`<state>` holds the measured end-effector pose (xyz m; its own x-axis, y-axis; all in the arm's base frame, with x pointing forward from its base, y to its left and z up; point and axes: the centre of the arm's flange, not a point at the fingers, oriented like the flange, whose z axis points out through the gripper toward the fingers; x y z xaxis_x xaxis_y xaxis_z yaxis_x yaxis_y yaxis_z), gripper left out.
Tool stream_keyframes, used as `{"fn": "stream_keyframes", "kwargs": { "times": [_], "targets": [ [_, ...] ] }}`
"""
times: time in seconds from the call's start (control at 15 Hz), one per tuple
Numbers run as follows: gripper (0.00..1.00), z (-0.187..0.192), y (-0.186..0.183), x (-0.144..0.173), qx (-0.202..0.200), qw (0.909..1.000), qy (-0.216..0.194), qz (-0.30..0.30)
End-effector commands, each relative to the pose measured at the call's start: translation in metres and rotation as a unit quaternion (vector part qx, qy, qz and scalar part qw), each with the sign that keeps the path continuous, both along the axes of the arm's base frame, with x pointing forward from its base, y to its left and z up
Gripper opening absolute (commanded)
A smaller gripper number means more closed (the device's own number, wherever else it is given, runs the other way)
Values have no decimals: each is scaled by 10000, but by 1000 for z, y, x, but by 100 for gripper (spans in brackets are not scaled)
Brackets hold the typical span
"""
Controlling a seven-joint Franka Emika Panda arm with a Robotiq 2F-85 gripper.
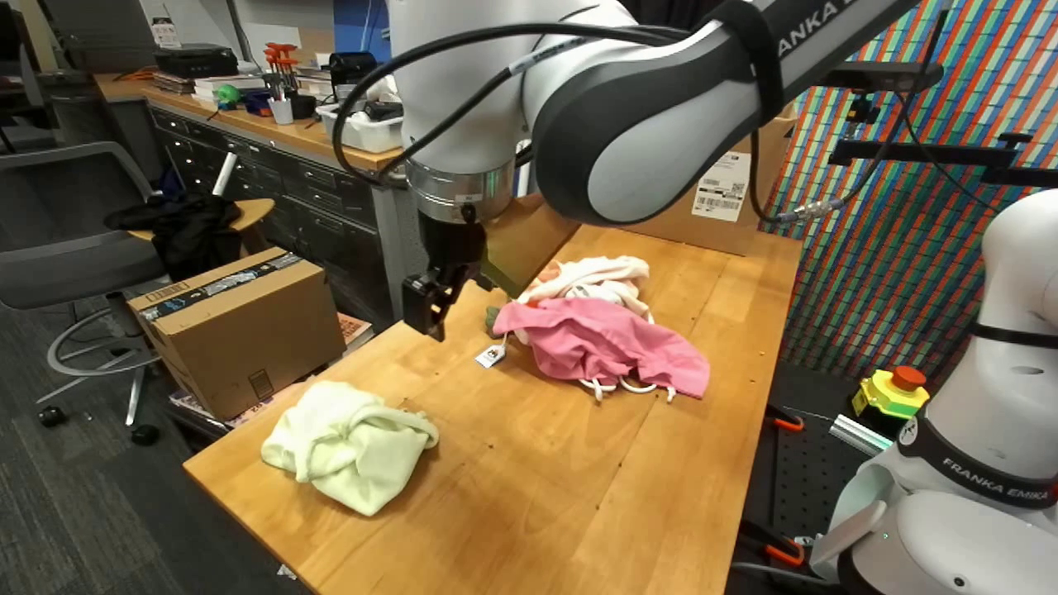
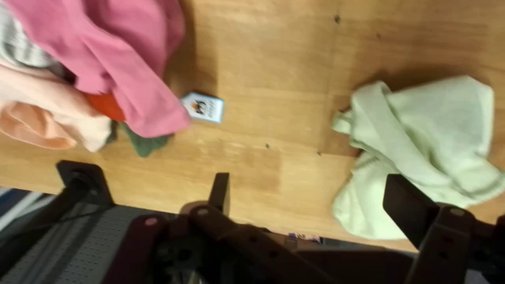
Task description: Separate all the objects on the heap
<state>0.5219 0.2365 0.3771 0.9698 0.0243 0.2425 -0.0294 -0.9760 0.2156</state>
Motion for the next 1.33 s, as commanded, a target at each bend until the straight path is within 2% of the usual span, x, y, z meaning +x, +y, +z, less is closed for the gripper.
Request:
{"fn": "stream_keyframes", "kwargs": {
  "times": [0.0, 0.13, 0.4, 0.67, 1.0, 1.27],
  "targets": [
    [100, 5, -46, -13, -659, 9953, 656, -269],
    [100, -4, -72, -14, -864, 9909, 937, -434],
    [100, -21, -123, -10, -873, 9852, 1304, -694],
    [100, -41, -166, -10, -594, 9807, 1628, -902],
    [100, -67, -189, -21, -276, 9744, 1915, -1145],
    [100, -70, -206, -17, -363, 9743, 1700, -1429]
  ]
}}
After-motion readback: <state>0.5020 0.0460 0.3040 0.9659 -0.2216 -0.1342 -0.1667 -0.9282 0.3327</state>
